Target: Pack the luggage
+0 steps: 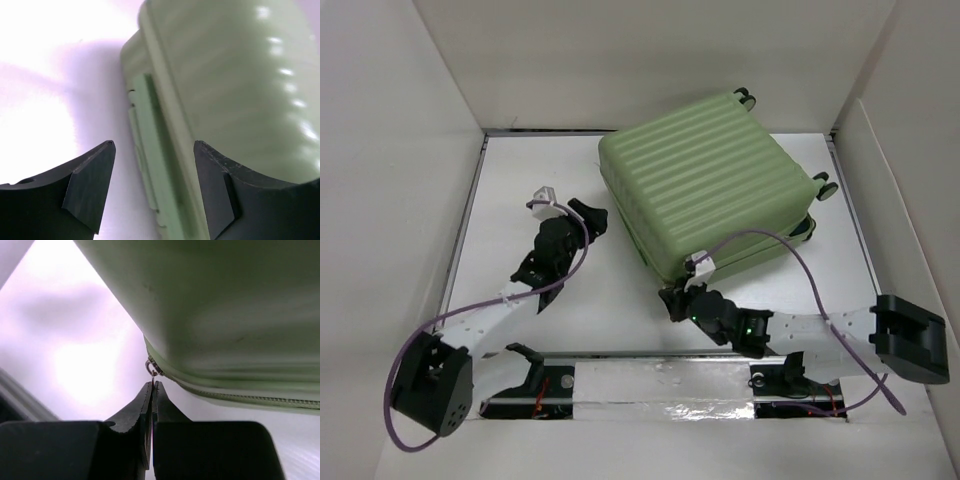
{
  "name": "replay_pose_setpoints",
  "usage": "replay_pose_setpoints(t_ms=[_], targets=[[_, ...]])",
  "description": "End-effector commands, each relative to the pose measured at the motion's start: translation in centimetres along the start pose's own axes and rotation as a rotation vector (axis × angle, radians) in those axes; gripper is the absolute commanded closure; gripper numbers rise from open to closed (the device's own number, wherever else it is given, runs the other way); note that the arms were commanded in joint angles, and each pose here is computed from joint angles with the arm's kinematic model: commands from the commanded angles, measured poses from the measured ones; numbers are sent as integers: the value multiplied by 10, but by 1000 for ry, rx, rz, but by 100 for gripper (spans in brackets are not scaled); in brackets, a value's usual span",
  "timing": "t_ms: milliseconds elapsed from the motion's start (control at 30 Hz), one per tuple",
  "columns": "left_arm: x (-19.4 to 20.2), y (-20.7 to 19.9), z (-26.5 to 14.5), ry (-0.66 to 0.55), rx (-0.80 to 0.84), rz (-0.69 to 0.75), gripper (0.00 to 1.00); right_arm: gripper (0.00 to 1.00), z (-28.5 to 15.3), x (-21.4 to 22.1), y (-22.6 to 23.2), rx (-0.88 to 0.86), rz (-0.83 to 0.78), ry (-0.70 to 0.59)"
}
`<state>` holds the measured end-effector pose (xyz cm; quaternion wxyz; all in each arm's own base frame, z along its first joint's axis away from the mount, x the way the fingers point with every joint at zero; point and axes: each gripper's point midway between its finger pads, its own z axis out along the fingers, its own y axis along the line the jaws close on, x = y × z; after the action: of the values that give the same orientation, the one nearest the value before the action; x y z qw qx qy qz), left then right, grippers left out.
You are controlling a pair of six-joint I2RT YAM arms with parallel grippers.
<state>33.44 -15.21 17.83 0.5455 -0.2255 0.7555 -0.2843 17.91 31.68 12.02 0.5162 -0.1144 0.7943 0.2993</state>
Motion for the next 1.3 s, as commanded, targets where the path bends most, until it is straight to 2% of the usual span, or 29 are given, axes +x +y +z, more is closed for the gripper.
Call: replay_pose_setpoints(t_ms=[0, 67, 133, 167, 200, 233, 267, 333, 367, 433, 467, 500, 533, 567, 600, 733, 833, 1033, 1233, 1267], targets=[[-11, -4, 19, 9, 38, -65, 39, 100, -25, 6, 38, -212, 44, 71], [-41, 1, 32, -71, 55, -132, 34, 100, -29, 8, 34, -201, 37, 93], [-56, -2, 53, -74, 69, -212, 30, 100, -34, 5, 37, -217, 43, 97], [-71, 1, 62, -94, 66, -230, 30, 97, -34, 0, 40, -226, 46, 89], [-82, -5, 81, -99, 66, -242, 30, 64, -36, 0, 46, -252, 36, 107], [-89, -7, 91, -106, 63, -252, 30, 44, -41, 9, 45, -243, 10, 158], [-116, -28, 102, -129, 111, -246, 30, 21, -43, 0, 53, -249, 11, 151], [-115, -16, 137, -76, 47, -234, 29, 16, -52, -5, 46, -231, -10, 169], [-116, -12, 149, -46, 28, -193, 29, 17, -56, -10, 43, -218, 6, 164], [-134, -24, 185, -23, 34, -152, 29, 32, -66, -6, 14, -117, 3, 171], [-128, -19, 196, 27, 0, -124, 29, 42, -75, -19, 6, -97, 67, 123], [-139, -29, 219, 33, 21, -65, 29, 65, -77, -25, -15, -12, 94, 84], [-136, -30, 228, 61, 17, -47, 29, 76, -83, -14, -43, 84, 90, 113], [-130, -28, 236, 98, 14, -30, 29, 85, -86, -29, -63, 155, 185, 54], [-131, -34, 251, 116, 44, 1, 30, 92, -89, -34, -82, 221, 202, 24], [-108, -48, 276, 206, 127, 56, 30, 98, -93, -57, -135, 375, 265, -71], [-87, -70, 287, 257, 228, 97, 30, 98, -94, -86, -166, 474, 299, -156], [-54, -93, 302, 313, 302, 140, 29, 93, -99, -109, -234, 659, 264, -212], [-12, -108, 282, 388, 408, 150, 31, 88, -84, -139, -261, 603, 243, -255], [-12, -119, 276, 357, 448, 163, 31, 88, -76, -134, -270, 612, 222, -214]])
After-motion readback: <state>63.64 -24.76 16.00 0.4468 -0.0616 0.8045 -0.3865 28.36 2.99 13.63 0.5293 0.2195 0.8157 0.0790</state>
